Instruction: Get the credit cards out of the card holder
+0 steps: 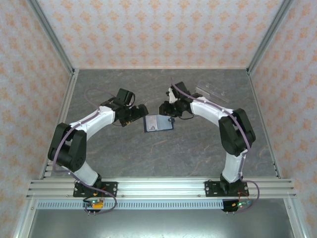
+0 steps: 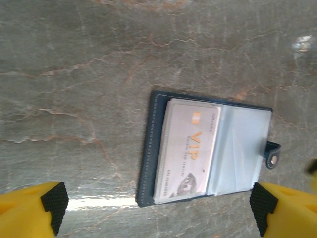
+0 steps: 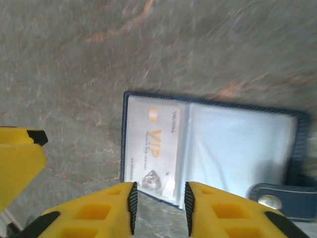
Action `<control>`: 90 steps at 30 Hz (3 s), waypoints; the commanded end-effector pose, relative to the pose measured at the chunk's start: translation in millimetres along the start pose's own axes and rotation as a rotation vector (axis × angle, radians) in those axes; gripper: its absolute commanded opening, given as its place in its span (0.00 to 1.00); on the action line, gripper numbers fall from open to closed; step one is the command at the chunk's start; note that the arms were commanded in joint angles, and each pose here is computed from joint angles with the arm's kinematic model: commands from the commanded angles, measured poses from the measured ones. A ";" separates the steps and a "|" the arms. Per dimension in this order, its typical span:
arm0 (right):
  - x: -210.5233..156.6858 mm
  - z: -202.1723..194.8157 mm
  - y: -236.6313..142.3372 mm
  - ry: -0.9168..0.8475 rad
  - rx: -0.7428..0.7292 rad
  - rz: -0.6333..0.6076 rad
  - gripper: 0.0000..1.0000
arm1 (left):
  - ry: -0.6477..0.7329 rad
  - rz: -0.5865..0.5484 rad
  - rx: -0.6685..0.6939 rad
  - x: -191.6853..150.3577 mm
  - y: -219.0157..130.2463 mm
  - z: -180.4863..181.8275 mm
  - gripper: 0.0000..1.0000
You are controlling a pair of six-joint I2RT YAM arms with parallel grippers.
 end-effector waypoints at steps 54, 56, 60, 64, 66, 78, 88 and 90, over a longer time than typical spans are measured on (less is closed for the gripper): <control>-7.5 -20.3 65.3 0.109 0.042 0.155 0.17 | -0.022 0.180 0.131 -6.5 81.6 -3.1 0.07; -8.2 -20.8 66.3 0.109 0.041 0.158 0.17 | -0.022 0.185 0.137 -6.9 83.6 -2.0 0.07; -7.4 -20.6 65.1 0.105 0.036 0.157 0.18 | -0.022 0.188 0.156 -8.2 86.9 1.9 0.05; -6.2 -19.1 65.0 0.100 0.049 0.158 0.17 | -0.021 0.190 0.163 -9.4 87.1 4.5 0.03; -5.7 -16.6 65.6 0.100 0.081 0.164 0.16 | -0.020 0.190 0.167 -10.2 87.9 5.8 0.03; -3.9 -12.5 67.7 0.121 0.170 0.166 0.07 | -0.026 0.197 0.152 -12.3 89.1 7.1 0.01; -1.0 -18.1 47.5 0.135 0.181 0.090 0.00 | -0.016 0.173 0.085 -3.1 74.7 -8.8 0.12; -3.1 -24.0 43.6 0.147 0.168 0.083 0.00 | -0.017 0.160 0.013 1.4 64.4 -17.5 0.19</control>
Point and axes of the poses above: each hand's point on the last joint's axis, 136 mm out from that joint toward the fingers, its own y axis out along the fingers, its own z axis along the line the jaws close on, x = y × z, the point moved 9 cm from there along -y, back along the fingers, and after that the axes turned 7 degrees about -y, right-handed, at the moved point
